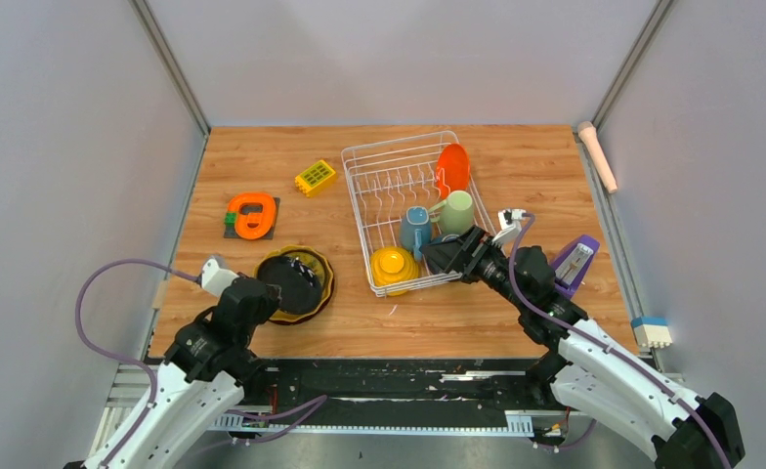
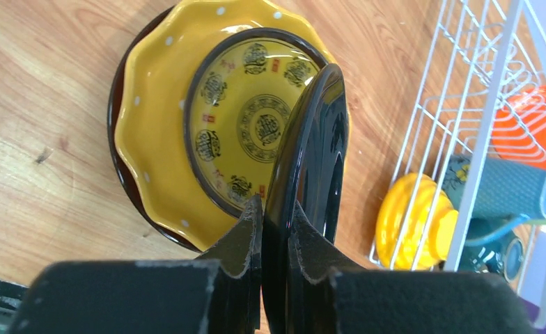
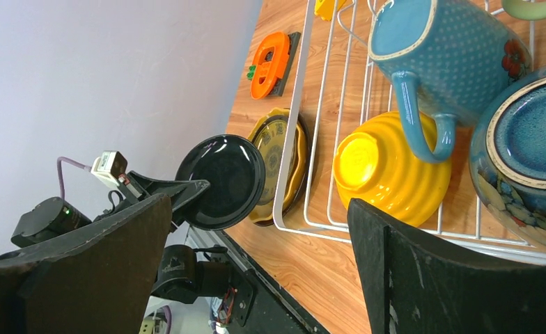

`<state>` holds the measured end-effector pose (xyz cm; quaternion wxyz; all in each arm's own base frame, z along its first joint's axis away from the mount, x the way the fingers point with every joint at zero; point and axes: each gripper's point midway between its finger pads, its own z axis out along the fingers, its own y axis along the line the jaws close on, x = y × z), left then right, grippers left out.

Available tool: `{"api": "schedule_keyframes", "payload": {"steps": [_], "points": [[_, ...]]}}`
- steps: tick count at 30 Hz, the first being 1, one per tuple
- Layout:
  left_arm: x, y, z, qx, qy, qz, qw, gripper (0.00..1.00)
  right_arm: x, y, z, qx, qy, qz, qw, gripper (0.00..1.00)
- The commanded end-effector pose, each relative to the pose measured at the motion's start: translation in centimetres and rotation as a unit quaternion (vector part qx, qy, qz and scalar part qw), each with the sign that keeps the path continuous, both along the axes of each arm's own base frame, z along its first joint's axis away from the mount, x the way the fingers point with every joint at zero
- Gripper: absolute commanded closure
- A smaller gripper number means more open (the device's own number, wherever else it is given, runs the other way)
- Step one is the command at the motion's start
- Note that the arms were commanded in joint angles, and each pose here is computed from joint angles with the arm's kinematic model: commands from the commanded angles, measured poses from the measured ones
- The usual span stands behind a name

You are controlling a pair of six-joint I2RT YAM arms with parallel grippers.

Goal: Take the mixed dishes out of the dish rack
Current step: Place the plate on the plate.

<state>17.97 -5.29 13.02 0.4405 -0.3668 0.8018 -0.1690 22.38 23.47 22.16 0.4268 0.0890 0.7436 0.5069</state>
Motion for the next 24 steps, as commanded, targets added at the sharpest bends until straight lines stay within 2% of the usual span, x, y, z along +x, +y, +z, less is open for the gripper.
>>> {"api": "schedule_keyframes", "payload": {"steps": [1, 17, 20, 24], "points": [[1.5, 0.7, 1.5, -0.008, -0.021, 0.053, 0.998, 1.0, -0.1, -0.2, 0.2, 0.006, -0.001, -0.005, 1.0, 0.0], [2.1, 0.3, -2.3, 0.011, 0.034, 0.072, 0.997, 0.87, 0.1, -0.4, 0.3, 0.005, -0.001, -0.014, 1.0, 0.0], [2.0, 0.3, -3.0, 0.014, 0.044, 0.074, 0.996, 0.77, 0.1, -0.4, 0.4, 0.005, -0.002, -0.014, 1.0, 0.0], [1.9, 0.0, -4.1, 0.011, 0.058, 0.075, 0.995, 0.7, 0.1, -0.6, 0.6, 0.005, -0.003, -0.017, 1.0, 0.0]]}}
